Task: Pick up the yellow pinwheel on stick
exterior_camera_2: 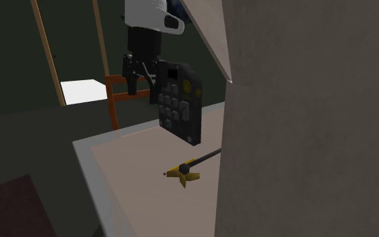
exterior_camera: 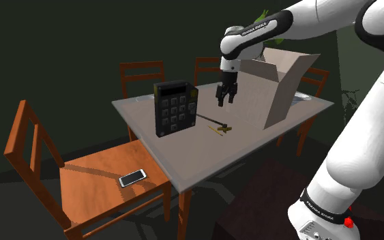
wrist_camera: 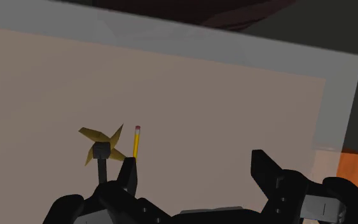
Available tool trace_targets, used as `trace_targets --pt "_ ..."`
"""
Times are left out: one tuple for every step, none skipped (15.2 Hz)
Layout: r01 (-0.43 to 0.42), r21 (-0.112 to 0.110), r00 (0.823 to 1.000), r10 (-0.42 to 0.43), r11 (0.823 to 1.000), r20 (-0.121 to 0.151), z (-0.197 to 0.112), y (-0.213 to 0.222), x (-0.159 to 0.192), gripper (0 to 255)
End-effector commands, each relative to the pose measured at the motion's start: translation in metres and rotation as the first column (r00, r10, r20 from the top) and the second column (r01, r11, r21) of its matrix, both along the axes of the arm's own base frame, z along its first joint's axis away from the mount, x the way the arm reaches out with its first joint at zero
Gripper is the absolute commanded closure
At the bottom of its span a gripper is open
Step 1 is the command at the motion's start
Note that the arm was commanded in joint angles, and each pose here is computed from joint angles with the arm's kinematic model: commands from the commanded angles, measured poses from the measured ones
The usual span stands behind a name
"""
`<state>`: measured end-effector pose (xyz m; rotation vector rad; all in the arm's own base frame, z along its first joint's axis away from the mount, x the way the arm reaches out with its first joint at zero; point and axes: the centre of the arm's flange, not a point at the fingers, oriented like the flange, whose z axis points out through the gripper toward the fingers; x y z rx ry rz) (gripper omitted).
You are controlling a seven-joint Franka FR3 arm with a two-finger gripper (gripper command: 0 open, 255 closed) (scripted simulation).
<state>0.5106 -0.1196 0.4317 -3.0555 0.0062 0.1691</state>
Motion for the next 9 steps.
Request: trace_targets --pt "0.007 -0.003 1.0 -0.007 1.0 -0.006 -0.018 -0.011 0.021 0" --pt "0.01 -0.005 1.0 -0.01 1.0 -0.009 -0.027 -0.017 0.03 0" --pt "0.014 -0.006 1.0 -0.014 1.0 -0.012 -0.035 -0.023 0.039 0" --pt "0.018 -0.007 1.0 -0.018 1.0 -0.016 -0.044 -0.029 0.047 0" --pt "0.021 -0.009 1.0 -0.021 1.0 -0.019 -0.052 -0.035 0.056 0" --pt "0.025 -0.01 0.999 -0.025 1.0 -0.022 -0.06 -0.041 0.065 0" --pt "0.028 -0.011 0.999 -0.029 1.0 -0.025 -0.069 -0.047 0.073 0" --pt "0.032 -0.013 0.999 -0.032 0.999 -0.028 -0.077 -0.053 0.082 0" --pt "0.035 -0.014 0.999 -0.036 0.999 -0.031 -0.086 -0.059 0.09 0"
